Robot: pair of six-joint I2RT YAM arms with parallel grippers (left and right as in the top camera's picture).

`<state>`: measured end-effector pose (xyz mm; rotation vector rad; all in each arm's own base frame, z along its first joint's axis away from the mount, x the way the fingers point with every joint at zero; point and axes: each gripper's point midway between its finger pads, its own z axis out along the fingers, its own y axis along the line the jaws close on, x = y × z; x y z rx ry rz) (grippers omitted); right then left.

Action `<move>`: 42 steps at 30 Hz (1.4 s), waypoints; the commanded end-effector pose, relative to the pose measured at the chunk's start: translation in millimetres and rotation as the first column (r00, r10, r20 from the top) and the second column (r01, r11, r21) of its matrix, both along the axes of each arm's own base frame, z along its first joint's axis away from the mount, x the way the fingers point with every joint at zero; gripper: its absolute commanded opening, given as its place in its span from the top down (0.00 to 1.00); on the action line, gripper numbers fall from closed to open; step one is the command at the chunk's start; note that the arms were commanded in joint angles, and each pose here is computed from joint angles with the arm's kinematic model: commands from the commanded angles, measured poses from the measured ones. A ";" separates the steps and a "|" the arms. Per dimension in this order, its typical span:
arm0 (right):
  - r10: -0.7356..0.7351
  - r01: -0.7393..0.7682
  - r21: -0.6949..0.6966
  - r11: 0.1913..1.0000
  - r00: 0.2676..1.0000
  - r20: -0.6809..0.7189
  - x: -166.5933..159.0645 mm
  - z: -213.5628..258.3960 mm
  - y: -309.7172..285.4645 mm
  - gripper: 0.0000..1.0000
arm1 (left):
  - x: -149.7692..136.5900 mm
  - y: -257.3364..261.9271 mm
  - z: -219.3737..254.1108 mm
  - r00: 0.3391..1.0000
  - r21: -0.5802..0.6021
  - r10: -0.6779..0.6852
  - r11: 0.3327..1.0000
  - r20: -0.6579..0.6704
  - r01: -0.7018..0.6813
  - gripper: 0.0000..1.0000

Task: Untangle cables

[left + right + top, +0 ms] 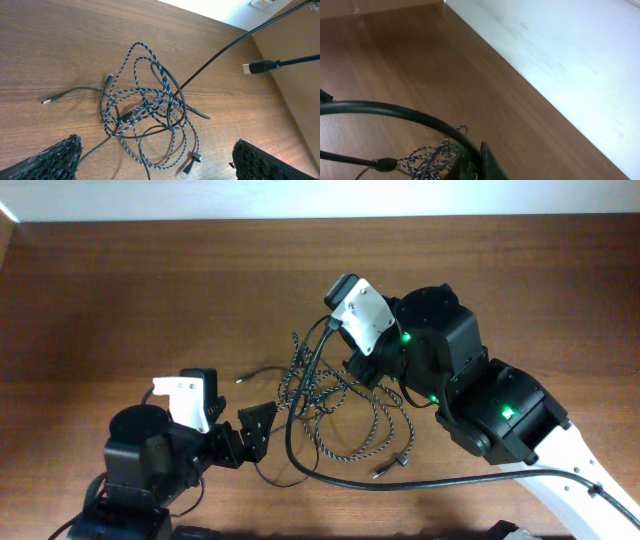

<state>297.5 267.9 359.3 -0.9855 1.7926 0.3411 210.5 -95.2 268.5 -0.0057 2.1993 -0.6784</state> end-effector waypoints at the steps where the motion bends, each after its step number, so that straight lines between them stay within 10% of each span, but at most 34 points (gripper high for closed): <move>1: -0.023 0.022 0.022 1.000 1.000 0.014 0.8 9.1 -3.7 0.96 | 6.4 -0.1 -39.5 0.980 -0.072 0.082 0.993 -0.181 -0.096 0.01; 7: -0.023 0.022 0.023 0.999 1.000 0.015 0.9 9.5 -3.6 0.96 | 34.9 -7.5 -102.0 0.782 -0.218 0.254 0.870 -0.570 -0.442 0.01; 13: -0.031 0.031 0.038 0.999 1.000 -0.001 0.6 9.2 -3.4 0.96 | 31.8 -39.7 -177.8 0.163 -0.034 0.162 0.600 -0.973 -0.799 0.01; 17: -0.032 0.032 0.039 0.999 0.999 -0.002 0.6 9.3 -3.3 0.96 | 87.3 -61.2 -196.4 0.295 -0.183 0.084 0.614 -0.952 -0.768 0.00; 22: -0.033 0.033 0.046 0.998 0.999 0.006 1.5 11.7 -2.7 0.96 | 119.9 -74.7 -211.8 0.596 -0.262 0.152 0.794 -0.789 -0.549 1.00; 24: -0.034 0.033 0.051 0.998 0.999 0.013 2.2 13.6 -2.4 0.96 | 112.3 -67.8 -216.7 0.723 -0.206 0.101 0.923 -0.684 -0.325 1.00; 27: -0.281 0.283 0.003 0.959 0.953 0.111 30.6 22.3 -40.6 0.96 | 81.3 8.4 -228.0 0.583 0.000 0.299 0.890 -0.755 -0.455 1.00; 32: -0.951 0.900 0.306 0.310 0.293 0.099 51.7 67.5 -211.7 0.96 | 69.3 67.6 -141.8 0.844 -0.068 0.247 0.947 -0.475 -0.315 1.00; 36: -0.983 0.895 0.444 0.043 0.117 -0.141 38.2 70.9 -300.1 0.96 | 42.3 84.7 -32.1 0.935 -0.111 0.354 0.928 -0.029 -0.354 1.00; 39: -0.972 0.872 0.490 -0.001 0.115 -0.207 30.5 79.5 -333.0 0.96 | 7.2 94.1 15.6 0.867 -0.129 0.457 0.889 0.200 -0.439 1.00; 42: -0.971 0.846 0.530 -0.054 0.079 -0.226 16.8 90.6 -364.1 0.96 | -21.9 128.9 27.2 0.667 -0.294 0.726 0.682 0.167 -0.669 1.00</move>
